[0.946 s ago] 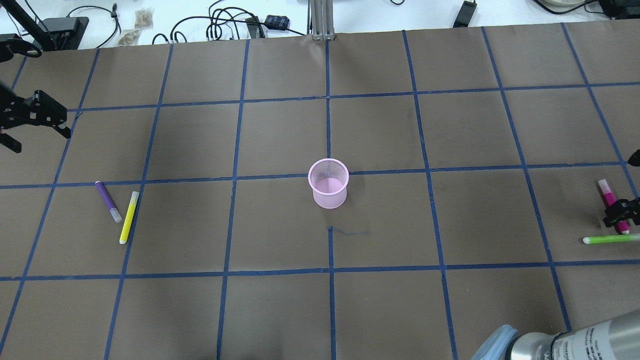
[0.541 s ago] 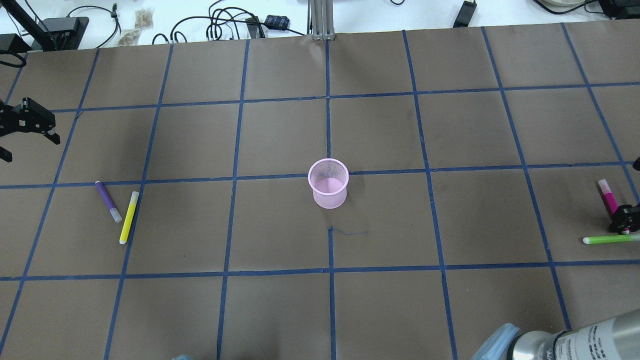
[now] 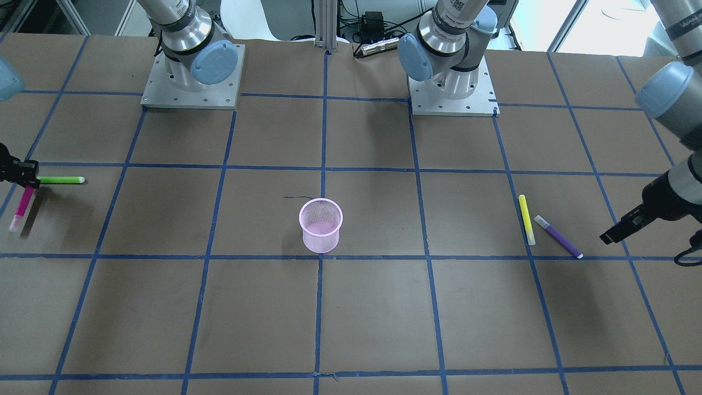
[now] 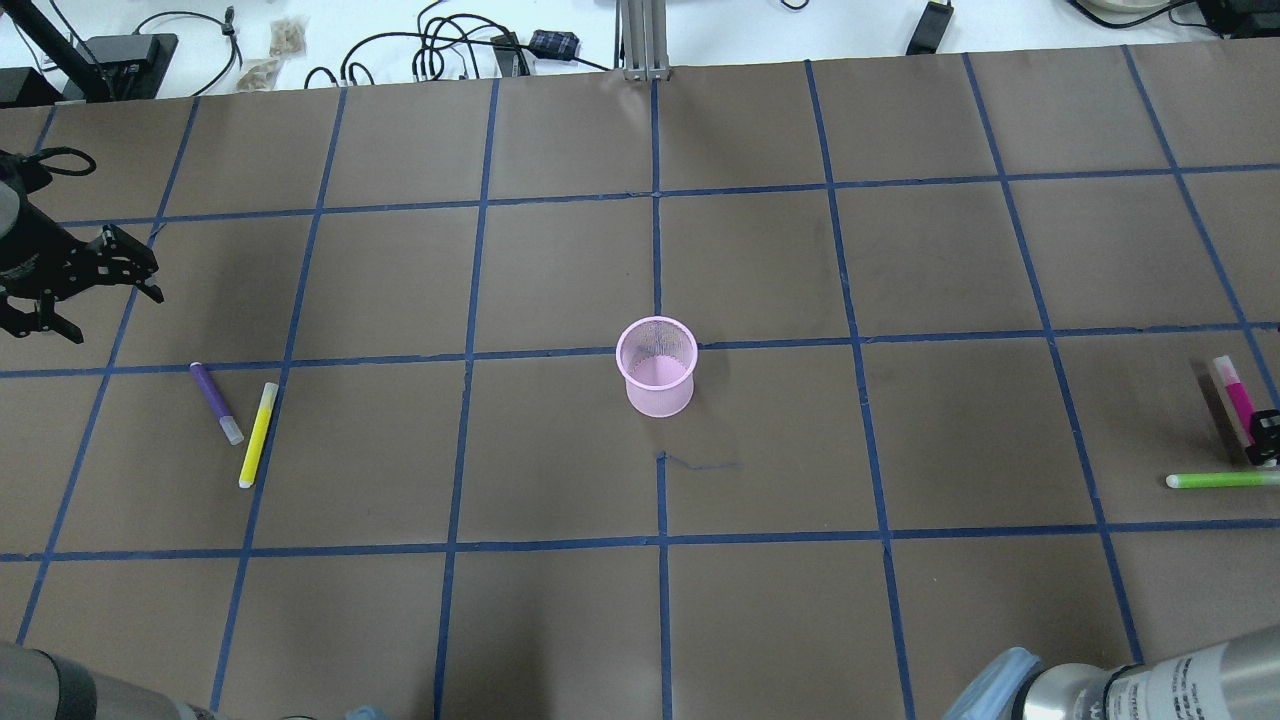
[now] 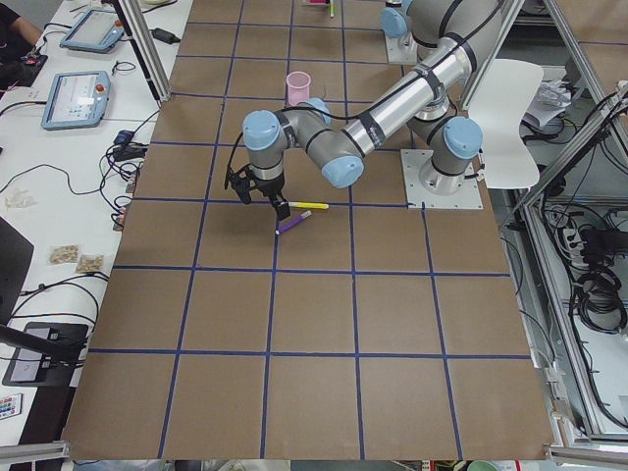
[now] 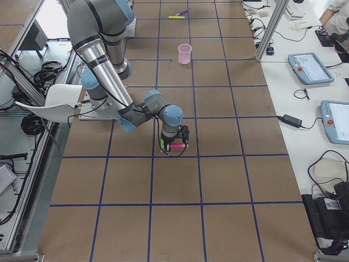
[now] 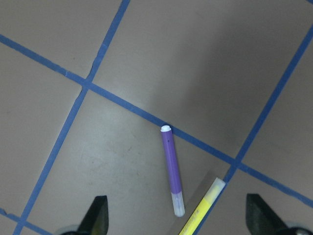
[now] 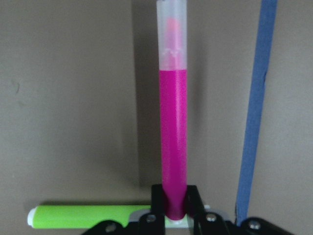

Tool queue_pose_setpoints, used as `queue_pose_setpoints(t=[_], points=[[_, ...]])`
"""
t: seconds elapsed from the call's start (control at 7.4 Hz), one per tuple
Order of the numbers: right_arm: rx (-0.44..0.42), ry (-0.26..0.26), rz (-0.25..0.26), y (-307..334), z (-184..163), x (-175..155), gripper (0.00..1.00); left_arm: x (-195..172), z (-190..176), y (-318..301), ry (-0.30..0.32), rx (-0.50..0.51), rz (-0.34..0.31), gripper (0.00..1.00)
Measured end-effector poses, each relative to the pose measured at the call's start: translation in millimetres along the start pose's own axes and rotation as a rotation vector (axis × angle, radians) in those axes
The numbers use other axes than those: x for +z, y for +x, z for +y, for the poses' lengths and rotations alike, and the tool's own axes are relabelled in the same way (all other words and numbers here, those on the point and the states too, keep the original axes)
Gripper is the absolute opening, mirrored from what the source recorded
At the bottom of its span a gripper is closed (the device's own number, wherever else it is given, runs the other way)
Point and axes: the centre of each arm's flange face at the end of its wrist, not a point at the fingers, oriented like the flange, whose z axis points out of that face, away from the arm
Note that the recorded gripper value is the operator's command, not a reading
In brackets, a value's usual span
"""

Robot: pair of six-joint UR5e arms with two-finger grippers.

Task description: Insert purple and pink pens into pink cup

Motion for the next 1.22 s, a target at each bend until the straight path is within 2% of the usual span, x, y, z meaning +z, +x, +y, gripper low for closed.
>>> queue_pose_setpoints(t=[0.27, 0.54, 0.68, 0.95, 1.08, 1.22], points=[[-0.015, 0.021, 0.02, -30.0, -3.0, -55.5, 0.0, 35.7, -6.2, 0.5, -0.031, -0.048, 0.001, 1.0], [-0.051, 0.027, -0.026, -105.7, -26.3, -86.8, 0.0, 70.3, -16.3, 0.6, -0.047, -0.072, 0.0, 1.0], [-0.047, 0.017, -0.057, -153.7, -36.4, -96.0, 0.0, 83.5, -19.0, 0.8, -0.059, -0.082, -0.001, 0.85], [0.012, 0.004, -0.106, -269.1, -45.0, -128.1, 0.0, 98.6, -20.0, 0.8, -0.081, -0.087, -0.002, 0.78], [0.064, -0.014, -0.153, -325.1, -45.2, -147.8, 0.0, 104.2, -18.4, 1.0, -0.094, -0.089, -0.002, 0.73], [0.138, -0.048, -0.22, -380.7, -42.1, -167.5, 0.0, 110.5, -16.3, 1.4, -0.107, -0.089, -0.002, 0.61]])
